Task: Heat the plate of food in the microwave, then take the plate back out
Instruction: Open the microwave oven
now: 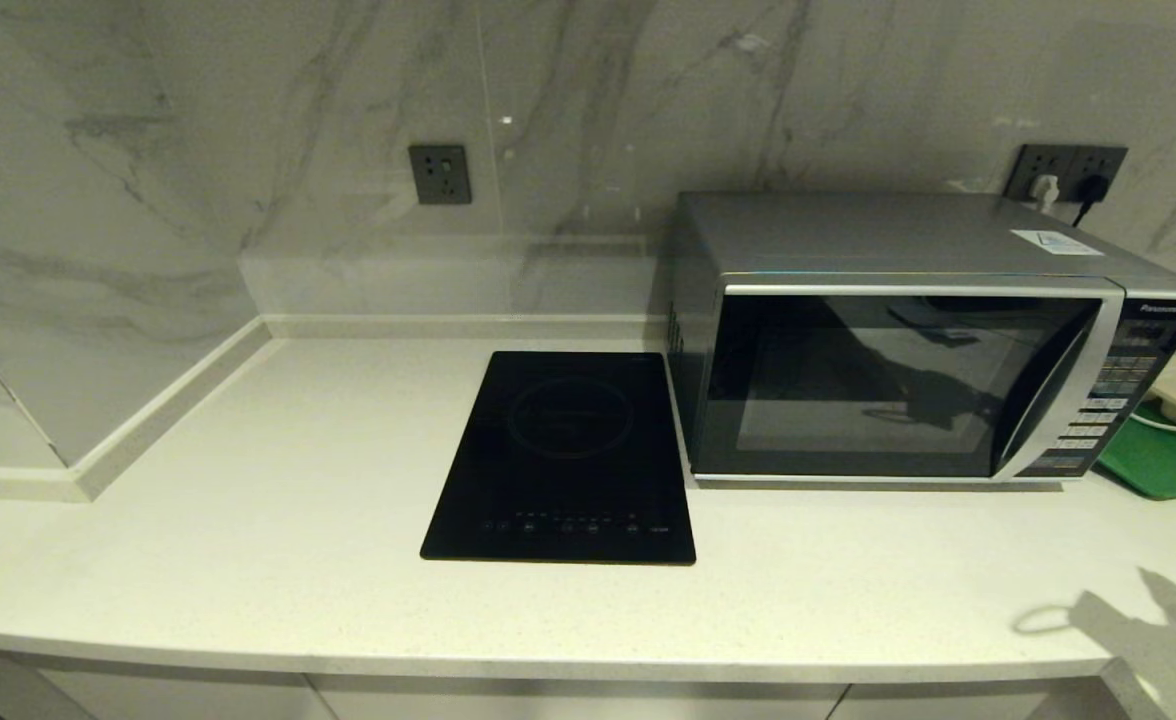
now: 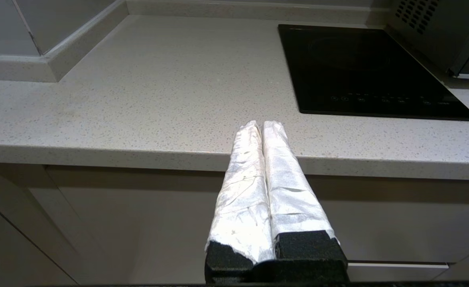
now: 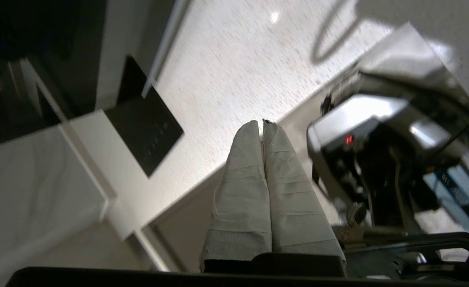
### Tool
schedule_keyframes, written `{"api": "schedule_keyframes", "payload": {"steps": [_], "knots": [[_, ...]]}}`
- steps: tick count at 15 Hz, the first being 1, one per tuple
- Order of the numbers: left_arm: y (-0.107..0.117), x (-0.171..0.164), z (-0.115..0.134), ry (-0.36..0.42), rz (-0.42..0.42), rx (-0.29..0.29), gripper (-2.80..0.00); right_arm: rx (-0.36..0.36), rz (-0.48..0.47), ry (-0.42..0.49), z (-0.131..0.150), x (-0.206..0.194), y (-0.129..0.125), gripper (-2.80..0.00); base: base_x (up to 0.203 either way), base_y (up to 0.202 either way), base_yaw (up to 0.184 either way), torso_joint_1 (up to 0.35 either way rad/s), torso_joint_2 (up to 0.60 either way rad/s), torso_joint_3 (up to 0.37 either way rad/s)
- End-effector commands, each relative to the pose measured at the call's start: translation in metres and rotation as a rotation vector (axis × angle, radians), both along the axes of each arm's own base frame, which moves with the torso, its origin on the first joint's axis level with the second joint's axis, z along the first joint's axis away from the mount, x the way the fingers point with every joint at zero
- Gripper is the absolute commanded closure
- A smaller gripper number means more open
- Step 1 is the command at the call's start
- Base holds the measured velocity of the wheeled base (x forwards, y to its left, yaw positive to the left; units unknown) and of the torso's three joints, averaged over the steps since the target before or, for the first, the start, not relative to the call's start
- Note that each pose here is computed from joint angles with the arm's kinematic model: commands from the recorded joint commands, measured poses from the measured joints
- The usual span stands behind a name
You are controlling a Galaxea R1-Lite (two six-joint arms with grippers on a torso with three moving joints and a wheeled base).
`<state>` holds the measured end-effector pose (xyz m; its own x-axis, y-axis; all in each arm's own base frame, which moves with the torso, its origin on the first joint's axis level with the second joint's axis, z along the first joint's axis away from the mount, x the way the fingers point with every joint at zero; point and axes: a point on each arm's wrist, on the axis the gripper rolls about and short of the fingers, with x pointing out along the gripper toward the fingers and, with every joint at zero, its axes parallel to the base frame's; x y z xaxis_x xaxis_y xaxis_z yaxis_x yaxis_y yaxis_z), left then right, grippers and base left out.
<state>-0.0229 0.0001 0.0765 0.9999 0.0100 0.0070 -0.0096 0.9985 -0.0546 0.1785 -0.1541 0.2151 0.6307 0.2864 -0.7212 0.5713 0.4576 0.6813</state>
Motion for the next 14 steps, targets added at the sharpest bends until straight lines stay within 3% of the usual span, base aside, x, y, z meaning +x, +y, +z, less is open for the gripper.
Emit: {"api": "schedule_keyframes", "payload": {"steps": [1, 3, 7, 10, 14], "knots": [[0.000, 0.000, 0.000, -0.001, 0.001, -0.001, 0.00, 0.159, 0.046, 0.083, -0.057, 0.011, -0.024, 0.00, 0.000, 0.000, 0.000, 0.000, 0.00, 0.000], [0.000, 0.000, 0.000, -0.001, 0.001, -0.001, 0.00, 0.242, 0.077, 0.077, -0.086, 0.023, -0.037, 0.00, 0.000, 0.000, 0.000, 0.000, 0.00, 0.000], [0.000, 0.000, 0.000, -0.001, 0.001, -0.001, 0.00, 0.305, 0.108, -0.044, -0.141, 0.051, -0.065, 0.00, 0.000, 0.000, 0.000, 0.000, 0.00, 0.000], [0.000, 0.000, 0.000, -0.001, 0.001, -0.001, 0.00, 0.324, 0.146, -0.175, -0.167, 0.073, -0.085, 0.00, 0.000, 0.000, 0.000, 0.000, 0.00, 0.000], [0.000, 0.000, 0.000, -0.001, 0.001, -0.001, 0.00, 0.315, 0.198, -0.246, -0.184, 0.099, -0.101, 0.00, 0.000, 0.000, 0.000, 0.000, 0.00, 0.000]]}}
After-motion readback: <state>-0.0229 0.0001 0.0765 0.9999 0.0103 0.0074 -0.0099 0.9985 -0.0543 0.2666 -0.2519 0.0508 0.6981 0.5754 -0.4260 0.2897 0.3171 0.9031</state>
